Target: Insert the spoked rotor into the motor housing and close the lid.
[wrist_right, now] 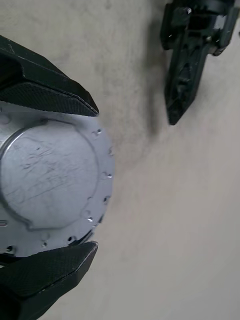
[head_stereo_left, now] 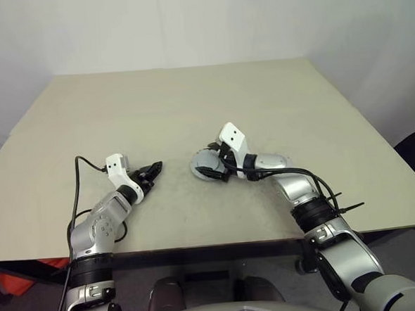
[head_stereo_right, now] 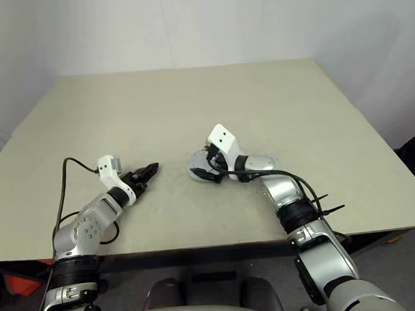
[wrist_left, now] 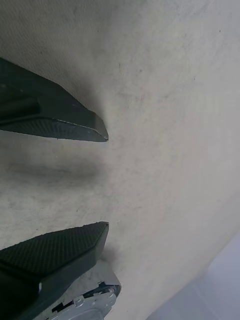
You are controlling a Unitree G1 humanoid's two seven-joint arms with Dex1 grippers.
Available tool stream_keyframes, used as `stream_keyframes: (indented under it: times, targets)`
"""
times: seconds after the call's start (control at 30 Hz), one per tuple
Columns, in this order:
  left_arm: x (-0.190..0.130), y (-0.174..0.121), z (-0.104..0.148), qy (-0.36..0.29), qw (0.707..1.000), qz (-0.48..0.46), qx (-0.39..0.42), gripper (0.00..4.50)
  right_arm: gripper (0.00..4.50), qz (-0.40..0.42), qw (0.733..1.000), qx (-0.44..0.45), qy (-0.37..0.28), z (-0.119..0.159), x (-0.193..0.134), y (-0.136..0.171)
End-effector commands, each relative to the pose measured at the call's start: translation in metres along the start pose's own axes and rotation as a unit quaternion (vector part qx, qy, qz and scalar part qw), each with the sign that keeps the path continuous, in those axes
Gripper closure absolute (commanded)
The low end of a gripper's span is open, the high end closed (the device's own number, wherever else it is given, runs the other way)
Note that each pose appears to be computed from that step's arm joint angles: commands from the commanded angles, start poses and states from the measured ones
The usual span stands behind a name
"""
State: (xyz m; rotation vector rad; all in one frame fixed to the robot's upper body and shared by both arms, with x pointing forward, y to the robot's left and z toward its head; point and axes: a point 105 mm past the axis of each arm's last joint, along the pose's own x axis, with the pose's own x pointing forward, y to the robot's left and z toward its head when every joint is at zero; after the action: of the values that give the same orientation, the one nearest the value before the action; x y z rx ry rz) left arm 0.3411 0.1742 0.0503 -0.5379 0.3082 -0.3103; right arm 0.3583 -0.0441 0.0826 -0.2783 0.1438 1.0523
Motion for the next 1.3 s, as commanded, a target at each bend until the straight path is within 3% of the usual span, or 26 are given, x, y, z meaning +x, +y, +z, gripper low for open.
stream_keyframes:
  times: [0.03,0.27,0.43,0.47,0.87,1.3]
  targets:
    - [-0.002,-0.002,0.010,-0.017,1.000,-0.001,0.012,1.78,0.02,-0.001,1.000,-0.019,-0.017,0.011,-0.002,-0.003]
    - [-0.002,-0.003,0.011,-0.017,1.000,-0.002,0.012,1.78,0.02,-0.004,1.000,0.000,0.006,-0.004,0.000,-0.002]
    - [-0.002,-0.001,0.012,-0.018,1.000,0.000,0.013,1.78,1.31,-0.009,1.000,0.006,0.013,-0.009,0.002,-0.005]
    - [-0.001,-0.001,0.012,-0.018,1.000,0.000,0.013,1.78,1.37,-0.009,1.000,0.006,0.013,-0.009,0.002,-0.005]
    - [-0.002,-0.002,0.012,-0.020,1.000,0.001,0.012,1.78,1.37,-0.015,0.998,0.051,-0.041,0.026,0.003,-0.019]
    - [-0.002,-0.001,0.013,-0.021,1.000,0.002,0.013,1.78,1.37,-0.019,0.999,0.027,0.000,0.003,0.009,-0.018]
